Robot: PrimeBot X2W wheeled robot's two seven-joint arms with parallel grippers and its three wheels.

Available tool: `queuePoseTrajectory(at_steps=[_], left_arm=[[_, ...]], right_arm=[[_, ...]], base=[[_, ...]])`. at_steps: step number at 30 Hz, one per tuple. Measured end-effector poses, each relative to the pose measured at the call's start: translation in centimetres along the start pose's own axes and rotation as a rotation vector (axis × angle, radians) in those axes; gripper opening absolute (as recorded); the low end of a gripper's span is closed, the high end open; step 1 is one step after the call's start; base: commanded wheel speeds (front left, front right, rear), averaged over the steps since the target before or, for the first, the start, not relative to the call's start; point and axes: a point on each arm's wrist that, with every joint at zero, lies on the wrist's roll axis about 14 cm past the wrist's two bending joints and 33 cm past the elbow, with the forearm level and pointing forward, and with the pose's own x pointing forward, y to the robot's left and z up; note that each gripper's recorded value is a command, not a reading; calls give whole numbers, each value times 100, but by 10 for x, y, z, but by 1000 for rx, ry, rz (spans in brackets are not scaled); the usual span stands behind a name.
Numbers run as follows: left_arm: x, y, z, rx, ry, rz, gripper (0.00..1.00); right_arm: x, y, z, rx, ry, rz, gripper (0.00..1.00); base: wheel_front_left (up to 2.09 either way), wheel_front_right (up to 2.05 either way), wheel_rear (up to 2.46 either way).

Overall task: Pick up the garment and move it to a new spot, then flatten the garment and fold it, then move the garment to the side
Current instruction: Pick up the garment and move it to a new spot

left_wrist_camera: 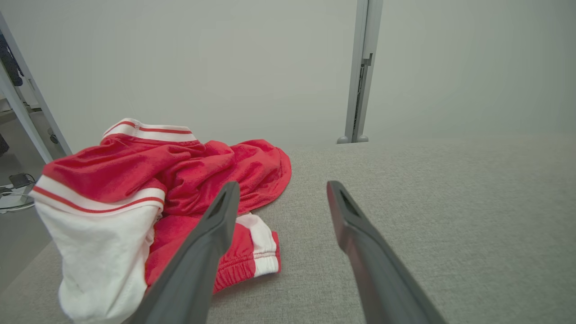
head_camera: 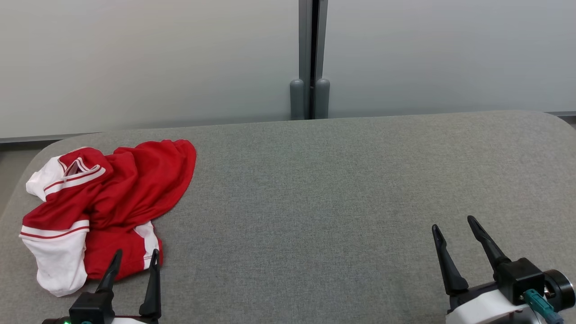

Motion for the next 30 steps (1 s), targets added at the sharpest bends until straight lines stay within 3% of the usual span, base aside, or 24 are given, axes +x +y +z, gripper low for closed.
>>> queuePoseTrajectory(at_steps=[12, 17, 23, 30], left_arm=[[-3, 4, -1, -1, 3, 13, 100], [-11, 16, 3, -6, -10, 55, 100], [-44, 58, 4, -14, -21, 206, 100], [-111, 112, -2, -31, -20, 439, 100]], right_arm=[[2, 3, 0, 1, 0, 8, 100], [12, 18, 2, -1, -8, 60, 100], [30, 68, 0, 6, -8, 216, 100], [50, 156, 11, 23, -40, 471, 100]], base=[[0, 0, 0], [0, 0, 0], [0, 0, 0], [0, 0, 0]])
